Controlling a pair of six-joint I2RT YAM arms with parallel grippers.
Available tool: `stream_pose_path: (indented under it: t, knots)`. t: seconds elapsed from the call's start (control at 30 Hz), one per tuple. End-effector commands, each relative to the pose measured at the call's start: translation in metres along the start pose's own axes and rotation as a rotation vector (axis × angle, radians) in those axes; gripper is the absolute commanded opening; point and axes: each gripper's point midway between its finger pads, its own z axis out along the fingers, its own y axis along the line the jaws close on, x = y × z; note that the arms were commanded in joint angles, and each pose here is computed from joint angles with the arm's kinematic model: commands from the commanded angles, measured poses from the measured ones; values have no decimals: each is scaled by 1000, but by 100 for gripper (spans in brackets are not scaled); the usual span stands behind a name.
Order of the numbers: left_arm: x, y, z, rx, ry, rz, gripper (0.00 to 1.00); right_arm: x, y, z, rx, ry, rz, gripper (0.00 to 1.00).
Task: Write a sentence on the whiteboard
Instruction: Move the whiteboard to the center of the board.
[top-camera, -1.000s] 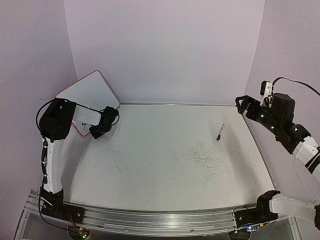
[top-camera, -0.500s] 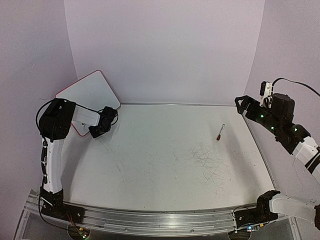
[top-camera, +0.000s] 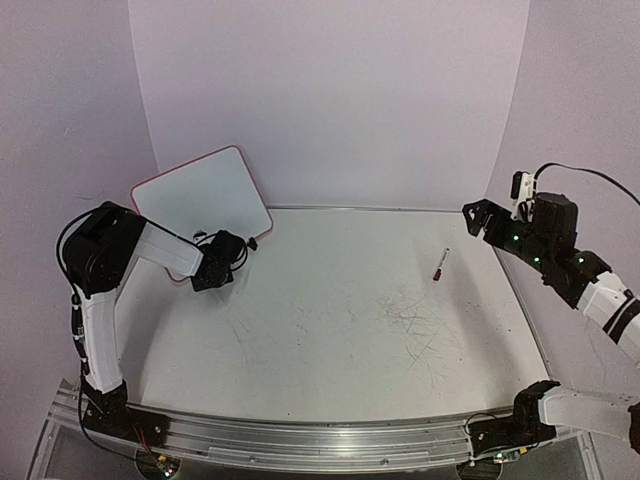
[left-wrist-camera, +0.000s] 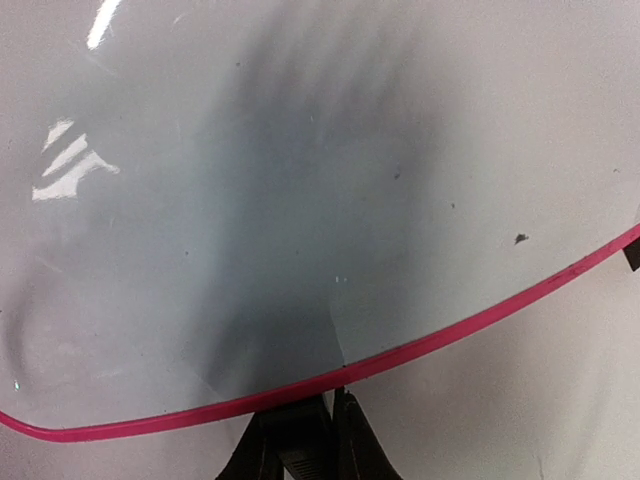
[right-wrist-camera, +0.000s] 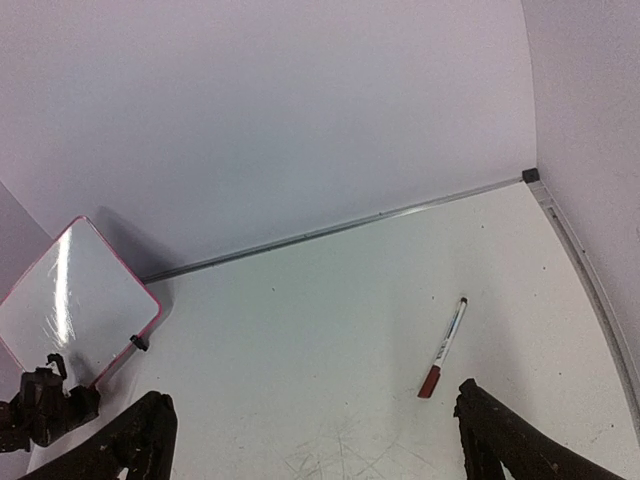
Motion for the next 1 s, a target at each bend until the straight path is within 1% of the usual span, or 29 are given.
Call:
stream_pose_path:
  t: [0.0,0.2,0.37,0.5,0.6,0.7,0.8,0.97]
  knots:
    - [33,-66,-61,305,25,202,0,22,-11,17,33,50,-20,98]
    - [91,-100,-116,496,62,361,0,41,-27,35,107,106,-75,98]
    - [123,-120,-154,605,67,472,0,61,-43,51,184,180,-79,98]
    - [131,-122,-161,631,81,511,0,78,-45,62,188,249,-54,98]
    - [143,-127,-169,693,140,512,0,93,-56,71,252,309,-31,98]
    - [159,-132,-171,716,193,524,0,106,-68,79,317,356,-18,98]
    - [174,-130,-169,707,246,534,0,111,-73,89,355,378,-3,98]
    - [188,-125,-175,667,243,538,0,131,-79,99,382,437,15,98]
